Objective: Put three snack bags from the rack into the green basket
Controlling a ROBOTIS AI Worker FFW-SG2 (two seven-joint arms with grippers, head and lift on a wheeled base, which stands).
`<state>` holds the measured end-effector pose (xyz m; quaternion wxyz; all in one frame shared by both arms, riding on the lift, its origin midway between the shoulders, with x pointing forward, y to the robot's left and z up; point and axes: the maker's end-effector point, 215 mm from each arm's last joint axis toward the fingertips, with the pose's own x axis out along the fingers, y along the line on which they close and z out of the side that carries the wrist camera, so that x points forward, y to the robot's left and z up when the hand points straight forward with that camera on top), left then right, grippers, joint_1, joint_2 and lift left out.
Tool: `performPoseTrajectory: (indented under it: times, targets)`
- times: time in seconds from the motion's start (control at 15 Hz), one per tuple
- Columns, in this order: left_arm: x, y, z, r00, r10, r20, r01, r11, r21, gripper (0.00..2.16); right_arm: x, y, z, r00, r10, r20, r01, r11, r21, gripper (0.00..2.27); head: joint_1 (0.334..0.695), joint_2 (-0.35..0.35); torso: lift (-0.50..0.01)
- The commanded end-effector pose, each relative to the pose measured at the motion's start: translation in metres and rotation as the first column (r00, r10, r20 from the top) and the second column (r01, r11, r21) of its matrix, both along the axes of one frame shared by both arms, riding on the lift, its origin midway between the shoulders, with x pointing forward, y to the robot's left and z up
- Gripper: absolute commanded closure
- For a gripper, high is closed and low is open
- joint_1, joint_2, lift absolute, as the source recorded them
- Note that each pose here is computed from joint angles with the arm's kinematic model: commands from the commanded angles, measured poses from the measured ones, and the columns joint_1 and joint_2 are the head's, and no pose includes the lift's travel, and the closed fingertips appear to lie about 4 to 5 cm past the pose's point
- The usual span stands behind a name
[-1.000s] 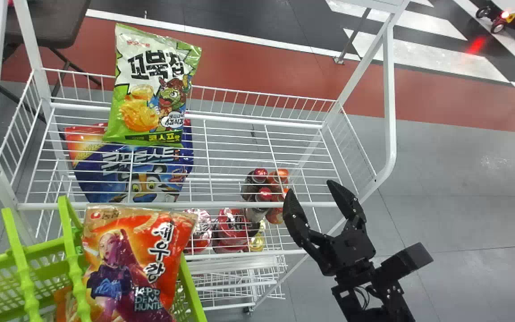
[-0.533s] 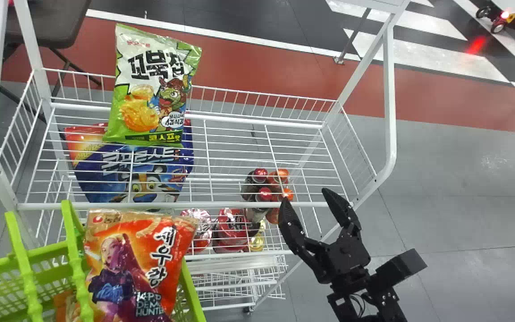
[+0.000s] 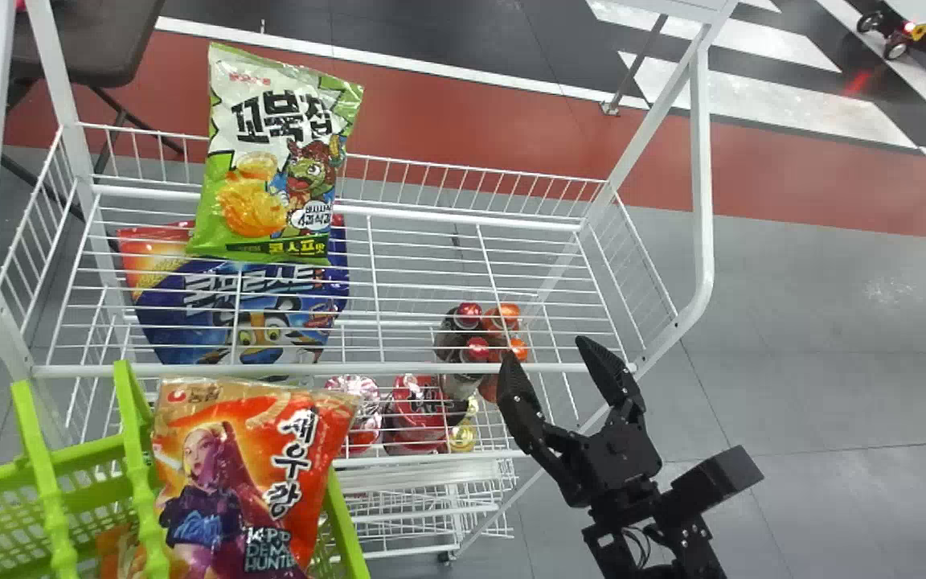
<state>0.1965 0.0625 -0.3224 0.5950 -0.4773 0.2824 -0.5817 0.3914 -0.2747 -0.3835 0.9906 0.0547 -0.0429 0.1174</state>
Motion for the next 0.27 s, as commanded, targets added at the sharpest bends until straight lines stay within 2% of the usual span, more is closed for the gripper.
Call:
performPoseTrajectory:
  times: [0.0,0.2]
  targets:
    - [-0.0001,-0.0011,0.0003,1.0,0.0,-0.001,0.0,1.0,-0.002,2.15,-0.0002,0.0021,-0.0005,1.0,0.001,-0.001,-0.001,1.0,0.004,0.07,0.695,-0.35,0.0]
    - [-0.0009,-0.0012,0.001,1.0,0.0,0.001,0.0,1.0,-0.002,2.15,0.002,0.0039,-0.0012,1.0,-0.002,-0.003,0.002,1.0,0.011,0.07,0.695,-0.35,0.0]
